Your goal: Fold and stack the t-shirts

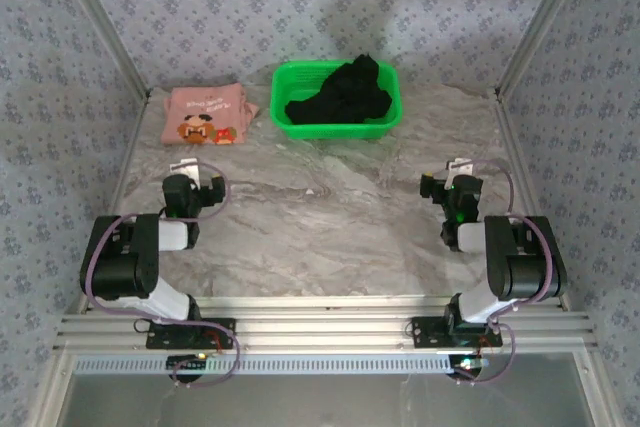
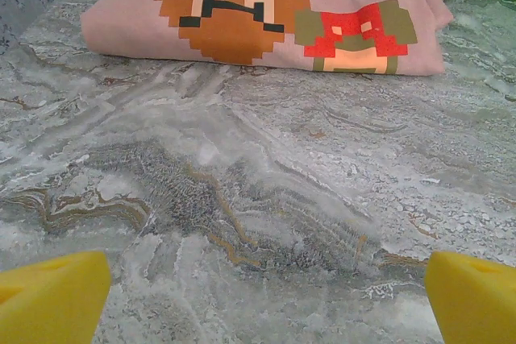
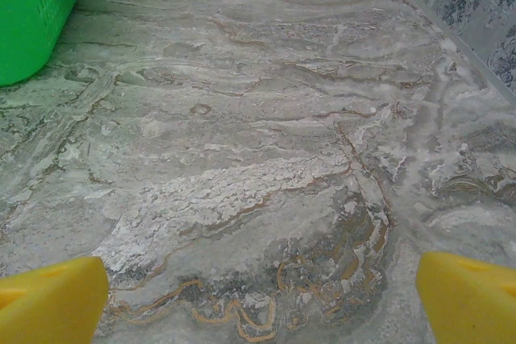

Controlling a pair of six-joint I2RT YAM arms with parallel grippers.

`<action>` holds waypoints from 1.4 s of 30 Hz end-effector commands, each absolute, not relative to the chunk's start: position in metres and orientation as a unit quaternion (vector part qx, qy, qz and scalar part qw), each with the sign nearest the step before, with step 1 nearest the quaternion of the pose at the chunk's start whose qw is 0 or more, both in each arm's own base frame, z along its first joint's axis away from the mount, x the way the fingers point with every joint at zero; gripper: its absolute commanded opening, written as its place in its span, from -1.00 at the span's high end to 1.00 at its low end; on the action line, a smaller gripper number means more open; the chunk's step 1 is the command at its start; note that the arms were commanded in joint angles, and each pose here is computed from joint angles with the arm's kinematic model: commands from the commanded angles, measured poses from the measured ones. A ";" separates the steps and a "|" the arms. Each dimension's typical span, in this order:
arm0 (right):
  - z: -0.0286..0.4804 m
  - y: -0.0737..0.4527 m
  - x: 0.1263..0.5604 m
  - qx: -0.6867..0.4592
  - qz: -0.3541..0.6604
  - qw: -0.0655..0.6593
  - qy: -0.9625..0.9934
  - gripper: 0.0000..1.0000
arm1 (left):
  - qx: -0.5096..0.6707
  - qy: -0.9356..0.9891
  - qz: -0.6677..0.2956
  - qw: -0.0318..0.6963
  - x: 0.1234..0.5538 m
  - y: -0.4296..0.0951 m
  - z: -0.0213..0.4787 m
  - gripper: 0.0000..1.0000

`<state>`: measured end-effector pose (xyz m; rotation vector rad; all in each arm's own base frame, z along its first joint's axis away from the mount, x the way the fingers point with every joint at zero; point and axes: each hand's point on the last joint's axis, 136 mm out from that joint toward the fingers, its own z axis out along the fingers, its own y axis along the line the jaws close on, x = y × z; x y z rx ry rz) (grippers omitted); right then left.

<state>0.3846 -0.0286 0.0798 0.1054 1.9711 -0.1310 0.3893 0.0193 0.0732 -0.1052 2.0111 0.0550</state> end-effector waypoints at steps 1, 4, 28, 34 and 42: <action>0.087 -0.030 0.388 0.046 -0.064 0.561 0.824 -1.00 | -0.046 0.829 0.026 0.556 0.397 0.021 0.090 -0.99; 0.087 -0.030 0.388 0.045 -0.064 0.561 0.824 -1.00 | -0.045 0.830 0.026 0.556 0.397 0.020 0.090 -0.99; 0.086 -0.030 0.388 0.046 -0.064 0.560 0.825 -1.00 | -0.046 0.829 0.027 0.556 0.397 0.021 0.090 -0.99; 0.087 -0.030 0.389 0.046 -0.062 0.559 0.825 -1.00 | -0.046 0.830 0.026 0.555 0.398 0.021 0.090 -0.99; 0.135 -0.033 0.358 0.106 -0.064 0.465 0.877 -1.00 | -0.017 0.865 -0.005 0.501 0.392 -0.008 0.166 -0.99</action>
